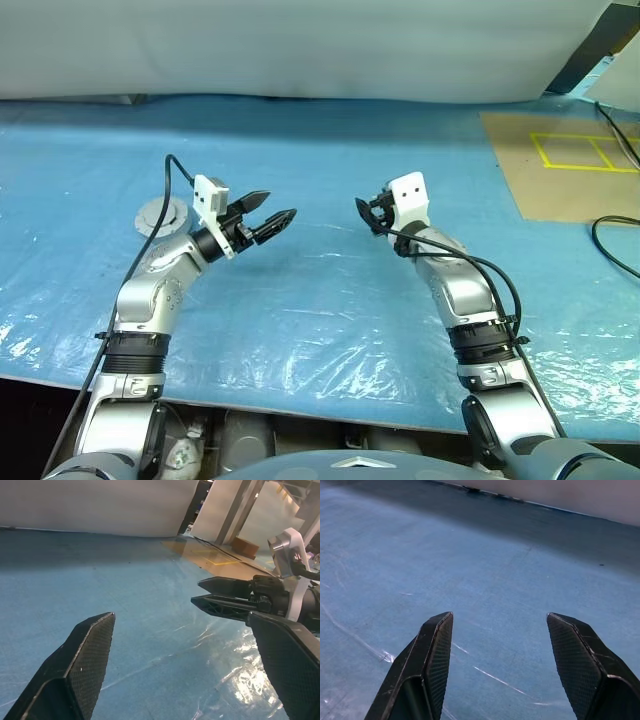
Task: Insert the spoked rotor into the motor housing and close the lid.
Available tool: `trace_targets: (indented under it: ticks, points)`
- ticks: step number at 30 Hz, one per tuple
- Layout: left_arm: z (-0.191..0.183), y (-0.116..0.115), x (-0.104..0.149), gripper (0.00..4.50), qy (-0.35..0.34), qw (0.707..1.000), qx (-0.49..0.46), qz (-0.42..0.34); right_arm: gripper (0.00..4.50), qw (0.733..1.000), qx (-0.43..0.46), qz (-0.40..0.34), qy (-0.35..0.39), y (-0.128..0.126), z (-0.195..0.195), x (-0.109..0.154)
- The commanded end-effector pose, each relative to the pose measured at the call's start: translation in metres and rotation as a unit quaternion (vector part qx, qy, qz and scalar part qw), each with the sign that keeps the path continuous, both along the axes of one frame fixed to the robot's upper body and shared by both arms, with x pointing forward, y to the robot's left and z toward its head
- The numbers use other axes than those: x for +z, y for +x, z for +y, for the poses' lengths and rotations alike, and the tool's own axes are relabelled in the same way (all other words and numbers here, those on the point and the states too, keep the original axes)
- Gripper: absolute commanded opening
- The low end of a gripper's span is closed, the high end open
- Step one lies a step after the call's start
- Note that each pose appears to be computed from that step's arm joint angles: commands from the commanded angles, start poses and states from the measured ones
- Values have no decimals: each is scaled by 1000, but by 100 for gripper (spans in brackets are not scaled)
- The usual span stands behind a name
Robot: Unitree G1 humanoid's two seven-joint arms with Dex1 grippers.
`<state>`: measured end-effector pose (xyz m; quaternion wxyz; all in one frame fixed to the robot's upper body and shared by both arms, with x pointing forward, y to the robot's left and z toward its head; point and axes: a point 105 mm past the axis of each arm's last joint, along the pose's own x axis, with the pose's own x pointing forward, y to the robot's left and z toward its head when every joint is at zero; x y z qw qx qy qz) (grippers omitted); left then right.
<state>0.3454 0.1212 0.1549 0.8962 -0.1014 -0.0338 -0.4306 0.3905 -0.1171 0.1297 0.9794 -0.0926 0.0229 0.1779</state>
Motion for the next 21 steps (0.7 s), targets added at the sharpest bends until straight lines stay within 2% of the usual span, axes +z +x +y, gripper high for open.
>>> trace_targets:
  ticks: [1, 7, 21]
  points:
    - [-1, -6, 10, 449, 1, 1000, -6, -23, 313, 1000, -1, -15, 27, 0, -1, 11]
    - [6, -3, 11, 449, 6, 999, 19, -31, 313, 997, -71, -12, -1, 2, -16, 1]
    - [13, -5, 10, 449, 3, 999, 41, -28, 313, 999, -44, -20, 13, 4, 8, 5]
